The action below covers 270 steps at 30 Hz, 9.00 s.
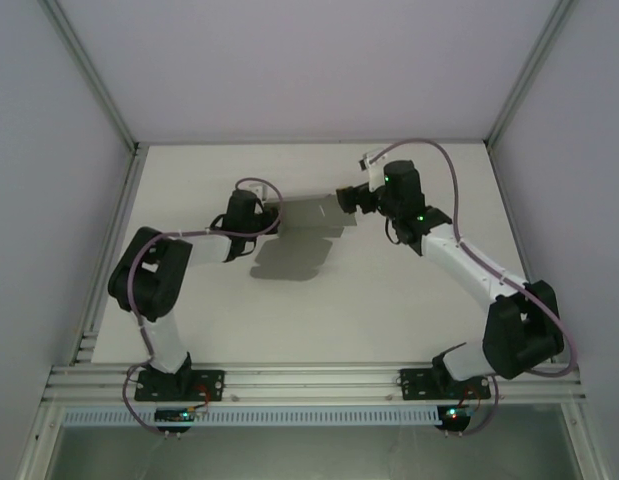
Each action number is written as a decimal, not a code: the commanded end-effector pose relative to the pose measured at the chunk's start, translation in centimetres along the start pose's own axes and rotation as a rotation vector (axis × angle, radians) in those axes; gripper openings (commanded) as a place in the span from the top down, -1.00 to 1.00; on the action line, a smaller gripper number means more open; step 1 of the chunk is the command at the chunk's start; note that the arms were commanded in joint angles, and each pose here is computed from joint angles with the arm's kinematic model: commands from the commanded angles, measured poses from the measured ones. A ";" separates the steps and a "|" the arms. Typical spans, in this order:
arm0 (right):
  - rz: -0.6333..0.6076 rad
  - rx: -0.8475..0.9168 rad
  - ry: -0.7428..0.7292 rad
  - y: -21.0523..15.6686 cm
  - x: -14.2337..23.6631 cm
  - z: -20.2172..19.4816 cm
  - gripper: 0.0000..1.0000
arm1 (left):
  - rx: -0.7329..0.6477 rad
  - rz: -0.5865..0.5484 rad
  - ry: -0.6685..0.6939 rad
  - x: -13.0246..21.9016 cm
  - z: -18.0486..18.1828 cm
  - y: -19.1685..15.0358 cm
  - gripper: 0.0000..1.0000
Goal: Assemble paper box
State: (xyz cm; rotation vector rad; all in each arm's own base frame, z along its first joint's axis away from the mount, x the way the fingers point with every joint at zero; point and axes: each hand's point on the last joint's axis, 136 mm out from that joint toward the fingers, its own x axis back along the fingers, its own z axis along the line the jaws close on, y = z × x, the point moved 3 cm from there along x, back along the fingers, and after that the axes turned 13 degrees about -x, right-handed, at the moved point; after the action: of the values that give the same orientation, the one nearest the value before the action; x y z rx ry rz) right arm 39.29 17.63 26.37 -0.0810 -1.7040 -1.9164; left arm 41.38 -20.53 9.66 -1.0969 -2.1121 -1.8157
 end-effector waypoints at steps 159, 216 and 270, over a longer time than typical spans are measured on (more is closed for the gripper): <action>0.247 0.030 -0.208 -10.1 -6.7 2.8 -0.99 | 0.065 0.129 -0.142 3.6 -5.1 6.5 1.00; 0.385 -0.247 0.342 -5.1 -0.3 0.3 0.42 | -0.121 0.138 -0.105 5.1 -4.5 5.8 1.00; 0.333 0.017 -0.195 -5.4 -4.7 4.4 0.65 | -0.105 0.165 -0.085 3.3 -5.7 5.6 1.00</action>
State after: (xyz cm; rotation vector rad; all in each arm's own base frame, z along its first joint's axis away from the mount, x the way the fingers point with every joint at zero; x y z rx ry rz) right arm 40.81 21.68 17.53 -0.7705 -1.8036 -1.6877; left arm 40.00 -21.72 14.97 -1.2620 -1.8408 -1.7675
